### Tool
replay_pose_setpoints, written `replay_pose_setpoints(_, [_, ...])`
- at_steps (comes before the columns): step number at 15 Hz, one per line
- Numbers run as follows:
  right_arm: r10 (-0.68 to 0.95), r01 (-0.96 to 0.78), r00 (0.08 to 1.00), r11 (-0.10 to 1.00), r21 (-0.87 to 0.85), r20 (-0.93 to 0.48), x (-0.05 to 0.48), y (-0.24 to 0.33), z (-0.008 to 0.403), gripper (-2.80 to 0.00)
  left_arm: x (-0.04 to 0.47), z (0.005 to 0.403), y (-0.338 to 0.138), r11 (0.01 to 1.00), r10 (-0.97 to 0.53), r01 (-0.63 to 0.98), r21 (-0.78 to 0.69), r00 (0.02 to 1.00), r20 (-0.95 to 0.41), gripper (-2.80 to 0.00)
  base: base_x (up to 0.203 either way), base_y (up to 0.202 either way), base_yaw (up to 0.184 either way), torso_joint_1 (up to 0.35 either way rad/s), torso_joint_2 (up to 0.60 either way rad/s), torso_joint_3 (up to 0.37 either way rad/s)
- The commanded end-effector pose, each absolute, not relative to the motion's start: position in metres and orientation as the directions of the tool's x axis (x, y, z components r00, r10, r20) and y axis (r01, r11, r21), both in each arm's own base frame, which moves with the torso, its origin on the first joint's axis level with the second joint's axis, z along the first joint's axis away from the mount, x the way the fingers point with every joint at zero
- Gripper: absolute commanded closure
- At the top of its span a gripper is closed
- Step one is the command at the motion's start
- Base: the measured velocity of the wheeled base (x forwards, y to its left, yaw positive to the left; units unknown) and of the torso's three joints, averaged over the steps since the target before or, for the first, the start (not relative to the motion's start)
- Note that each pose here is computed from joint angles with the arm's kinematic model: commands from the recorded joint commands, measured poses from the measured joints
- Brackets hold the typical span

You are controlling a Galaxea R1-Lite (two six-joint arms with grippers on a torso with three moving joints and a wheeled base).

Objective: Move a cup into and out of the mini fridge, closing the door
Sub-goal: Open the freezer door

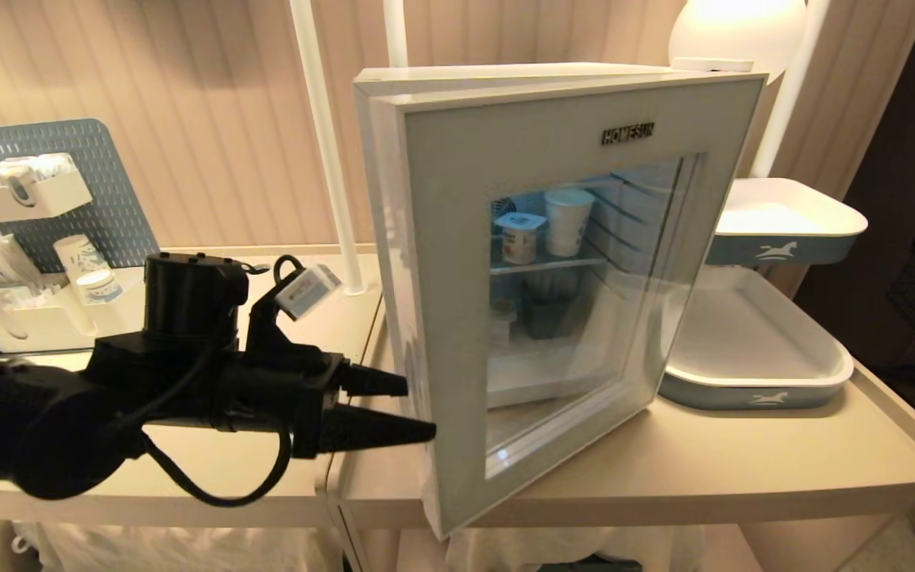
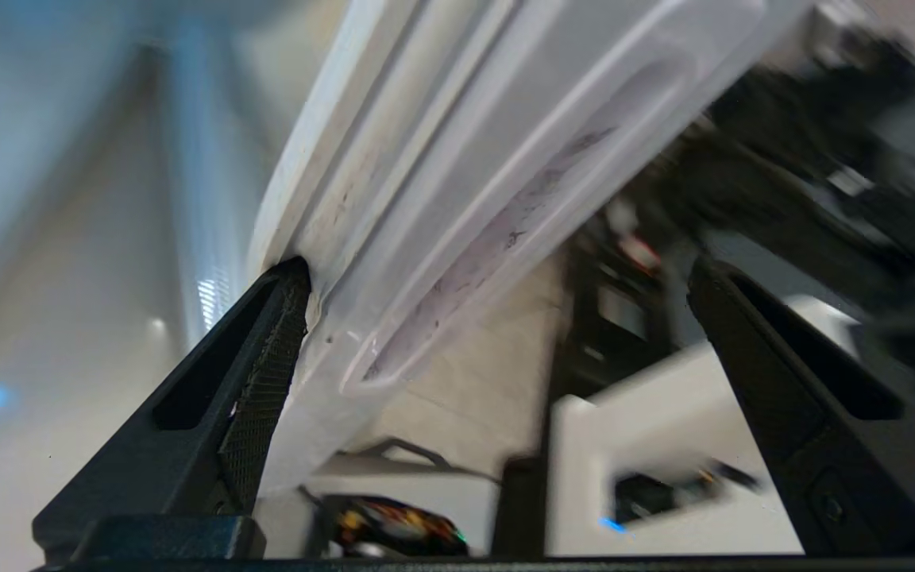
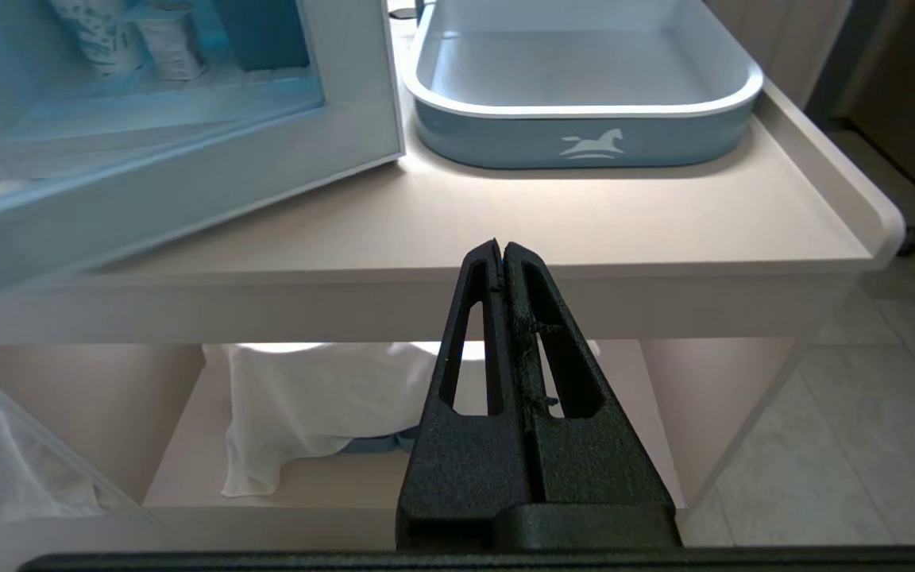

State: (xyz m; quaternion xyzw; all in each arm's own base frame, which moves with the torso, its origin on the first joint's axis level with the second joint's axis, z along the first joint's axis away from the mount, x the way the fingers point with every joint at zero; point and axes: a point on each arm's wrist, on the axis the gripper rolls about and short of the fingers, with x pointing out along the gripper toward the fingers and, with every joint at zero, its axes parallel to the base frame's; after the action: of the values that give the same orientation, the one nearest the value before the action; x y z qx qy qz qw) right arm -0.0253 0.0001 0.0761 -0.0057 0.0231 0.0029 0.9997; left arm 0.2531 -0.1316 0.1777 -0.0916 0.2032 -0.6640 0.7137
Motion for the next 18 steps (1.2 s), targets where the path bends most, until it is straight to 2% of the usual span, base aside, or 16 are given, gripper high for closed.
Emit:
replay_pose_setpoints(1, [0.006,-0.007,0.999,1.0,-0.011,-0.049,-0.025,0.0,0.076,0.0,0.221,0.198,-0.148,-0.015,-0.989,0.944,-0.33,-0.062,-0.131,-2.8,0.0,0.0,0.0,0.0,0.0,0.0])
replay_pose_setpoints(4, [0.005,-0.005,0.999,1.0,-0.011,-0.048,-0.025,0.0,0.076,0.0,0.172,0.202,-0.176,-0.14,-0.971,0.94,-0.31,-0.191,-0.142,-2.8,0.0,0.0,0.0,0.0,0.0,0.0])
replay_pose_setpoints(5, [0.004,-0.004,0.999,1.0,-0.011,-0.048,-0.025,0.0,0.076,0.0,0.156,0.201,-0.18,-0.144,-0.968,0.942,-0.303,-0.198,-0.155,-2.8,0.0,0.0,0.0,0.0,0.0,0.0])
replay_pose_setpoints(6, [0.006,-0.006,0.999,1.0,-0.01,-0.048,-0.025,0.0,0.076,0.0,0.148,0.198,-0.179,-0.101,-0.972,0.95,-0.296,-0.158,-0.175,-2.8,0.0,0.0,0.0,0.0,0.0,0.0])
replay_pose_setpoints(8, [0.005,-0.005,0.999,1.0,-0.01,-0.048,-0.025,0.0,0.076,0.0,0.148,0.197,-0.177,0.063,-0.977,0.958,-0.279,0.002,-0.213,-2.8,0.0,0.0,0.0,0.0,0.0,0.0])
replay_pose_setpoints(10, [0.003,-0.004,0.999,1.0,-0.011,-0.048,-0.025,0.0,0.076,0.0,0.152,0.197,-0.172,0.361,-0.917,0.901,-0.24,0.296,-0.268,-2.8,0.0,0.0,0.0,0.0,0.0,0.0])
replay_pose_setpoints(11, [0.006,-0.007,0.999,1.0,-0.01,-0.048,-0.025,0.0,0.076,0.0,0.155,0.198,-0.169,0.539,-0.829,0.817,-0.204,0.472,-0.299,-2.8,0.0,0.0,0.0,0.0,0.0,0.0])
replay_pose_setpoints(13, [0.006,-0.007,0.999,1.0,-0.01,-0.048,-0.025,0.0,0.076,0.0,0.162,0.2,-0.158,0.88,-0.468,0.468,-0.087,0.819,-0.332,-2.8,0.0,0.0,0.0,0.0,0.0,0.0])
replay_pose_setpoints(14, [0.004,-0.004,0.999,1.0,-0.011,-0.048,-0.025,0.0,0.076,0.0,0.163,0.203,-0.149,0.965,-0.258,0.259,-0.041,0.914,-0.314,-2.8,0.0,0.0,0.0,0.0,0.0,0.0])
replay_pose_setpoints(15, [0.005,-0.005,0.999,1.0,-0.01,-0.048,-0.025,0.0,0.076,0.0,0.161,0.21,-0.134,0.999,-0.041,0.039,-0.012,0.962,-0.27,-2.8,0.0,0.0,0.0,0.0,0.0,0.0])
replay_pose_setpoints(16, [0.003,-0.004,0.999,1.0,-0.009,-0.048,-0.025,0.0,0.076,0.0,0.153,0.221,-0.114,0.993,0.108,-0.115,-0.021,0.969,-0.22,-2.8,0.0,0.0,0.0,0.0,0.0,0.0])
replay_pose_setpoints(18, [0.005,-0.005,0.999,1.0,-0.009,-0.048,-0.025,0.0,0.076,0.0,0.12,0.247,-0.068,0.965,0.229,-0.245,-0.092,0.96,-0.159,-2.8,0.0,0.0,0.0,0.0,0.0,0.0])
